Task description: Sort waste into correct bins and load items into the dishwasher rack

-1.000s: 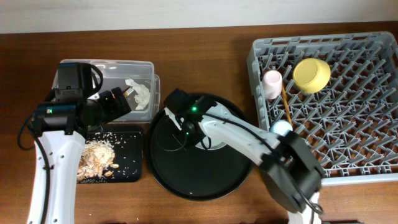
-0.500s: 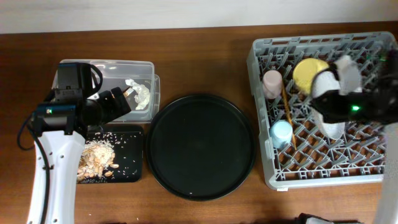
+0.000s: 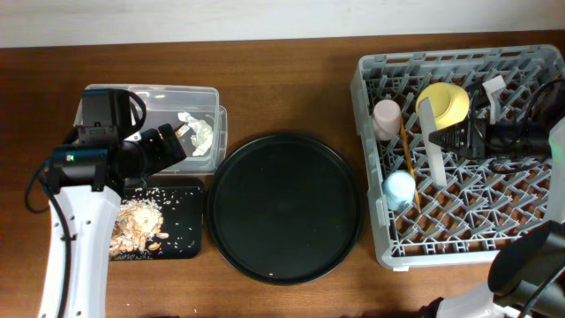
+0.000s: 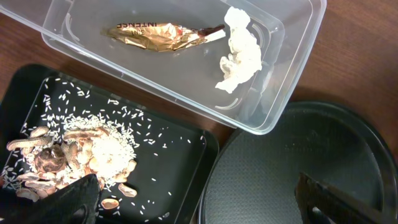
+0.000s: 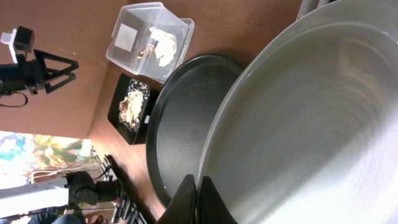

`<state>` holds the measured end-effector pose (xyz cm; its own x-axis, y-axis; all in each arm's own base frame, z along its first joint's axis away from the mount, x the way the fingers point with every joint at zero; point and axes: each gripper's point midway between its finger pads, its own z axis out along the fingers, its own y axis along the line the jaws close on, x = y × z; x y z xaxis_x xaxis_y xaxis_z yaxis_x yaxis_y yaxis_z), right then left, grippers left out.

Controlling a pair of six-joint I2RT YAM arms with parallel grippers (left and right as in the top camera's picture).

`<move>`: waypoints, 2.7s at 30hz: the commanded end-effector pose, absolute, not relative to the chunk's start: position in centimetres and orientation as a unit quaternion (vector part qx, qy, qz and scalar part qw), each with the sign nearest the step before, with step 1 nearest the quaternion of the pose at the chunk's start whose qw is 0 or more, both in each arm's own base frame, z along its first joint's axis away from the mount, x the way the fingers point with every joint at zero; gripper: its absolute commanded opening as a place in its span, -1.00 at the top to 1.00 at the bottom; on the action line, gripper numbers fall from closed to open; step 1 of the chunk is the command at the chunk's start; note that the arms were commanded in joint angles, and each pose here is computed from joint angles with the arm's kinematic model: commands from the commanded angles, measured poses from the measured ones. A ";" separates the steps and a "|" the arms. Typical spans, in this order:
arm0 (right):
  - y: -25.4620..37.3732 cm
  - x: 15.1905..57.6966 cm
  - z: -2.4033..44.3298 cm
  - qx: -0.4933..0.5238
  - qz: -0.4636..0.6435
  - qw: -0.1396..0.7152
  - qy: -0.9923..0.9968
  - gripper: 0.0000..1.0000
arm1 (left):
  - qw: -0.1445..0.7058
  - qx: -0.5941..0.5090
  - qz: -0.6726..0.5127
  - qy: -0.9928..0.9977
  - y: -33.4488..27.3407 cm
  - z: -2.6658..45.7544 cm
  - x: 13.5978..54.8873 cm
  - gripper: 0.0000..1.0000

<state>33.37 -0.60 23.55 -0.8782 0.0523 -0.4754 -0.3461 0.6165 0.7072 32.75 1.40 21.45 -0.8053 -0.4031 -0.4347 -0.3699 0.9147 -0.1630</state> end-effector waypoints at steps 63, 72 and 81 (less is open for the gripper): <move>14.6 30.8 40.5 -0.231 0.137 0.415 0.869 -0.97 | 0.243 -0.209 -0.031 0.947 1.7 21.8 32.7 -0.98; 3.5 8.9 49.3 -0.146 0.082 0.663 0.730 -0.97 | 0.243 -0.209 -0.031 0.947 1.7 21.8 32.7 -0.98; 2.4 17.0 35.9 -0.071 0.022 0.761 0.645 -0.97 | 0.243 -0.209 -0.032 0.947 1.7 21.8 32.7 -0.98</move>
<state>13.93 2.66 38.92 0.1320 -0.0695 -0.9888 -0.1607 0.9828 -0.0905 32.75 1.41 21.46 -0.8048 -0.4035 -0.4354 -0.3702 0.9145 -0.1631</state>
